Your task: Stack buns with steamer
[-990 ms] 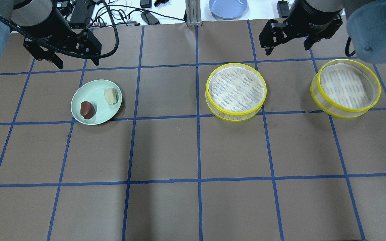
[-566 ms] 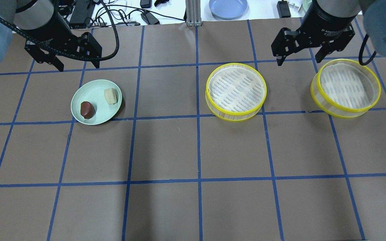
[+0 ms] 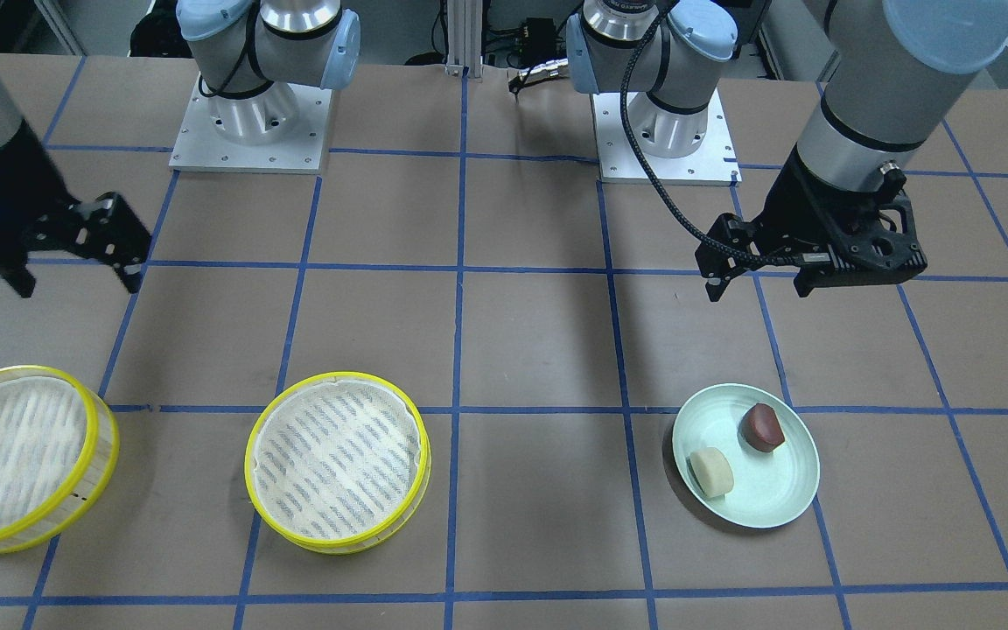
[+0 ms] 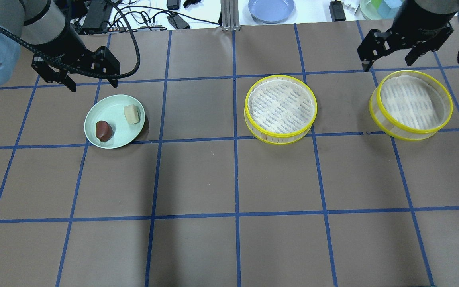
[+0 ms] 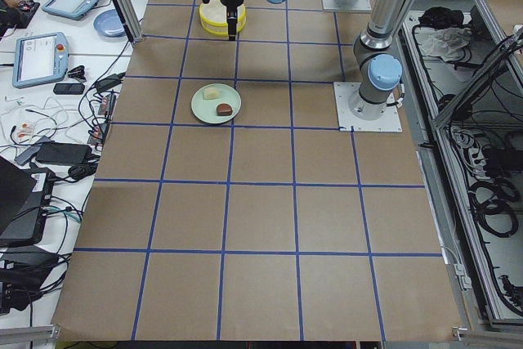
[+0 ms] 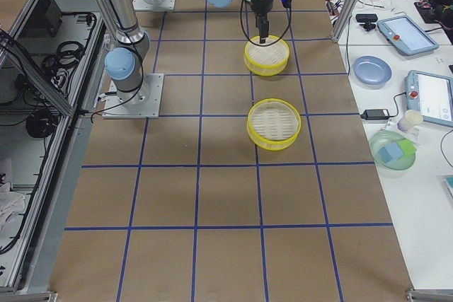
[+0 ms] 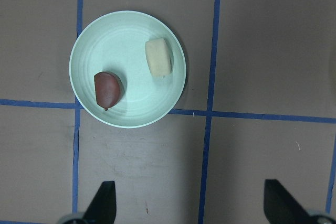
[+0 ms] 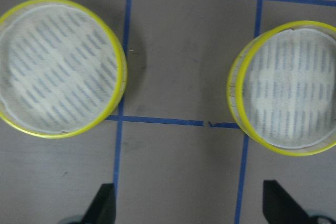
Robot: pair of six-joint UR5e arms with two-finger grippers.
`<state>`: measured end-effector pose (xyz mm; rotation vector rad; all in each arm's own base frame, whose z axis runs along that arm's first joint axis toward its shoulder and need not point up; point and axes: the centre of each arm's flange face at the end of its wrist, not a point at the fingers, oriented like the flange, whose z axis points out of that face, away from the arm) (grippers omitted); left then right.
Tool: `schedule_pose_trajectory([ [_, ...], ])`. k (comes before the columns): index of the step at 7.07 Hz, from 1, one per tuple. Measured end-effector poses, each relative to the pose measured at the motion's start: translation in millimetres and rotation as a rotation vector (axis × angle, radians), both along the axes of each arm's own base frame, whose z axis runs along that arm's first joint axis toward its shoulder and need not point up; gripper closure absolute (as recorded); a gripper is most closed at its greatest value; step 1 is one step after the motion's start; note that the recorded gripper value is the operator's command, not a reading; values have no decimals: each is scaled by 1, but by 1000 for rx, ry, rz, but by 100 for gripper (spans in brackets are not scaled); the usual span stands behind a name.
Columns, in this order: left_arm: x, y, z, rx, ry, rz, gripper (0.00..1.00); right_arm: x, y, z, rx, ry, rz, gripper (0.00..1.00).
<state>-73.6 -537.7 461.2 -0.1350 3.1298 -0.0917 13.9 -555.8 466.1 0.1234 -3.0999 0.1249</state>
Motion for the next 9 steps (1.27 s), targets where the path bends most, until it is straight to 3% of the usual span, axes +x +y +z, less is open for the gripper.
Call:
schedule_pose_trajectory([
  [2,25,-13,-31,55,12,40,0,-91,-40,-55,14,41,13,0],
  [4,43,-32,-77,68,22,63,0,-184,-67,-124,5,71,84,1],
  [7,47,-82,-168,-5,100,63,0,-265,-79,-199,-22,100,108,0],
  [9,47,-99,-214,-3,130,60,2,-287,-76,-230,3,84,114,3],
])
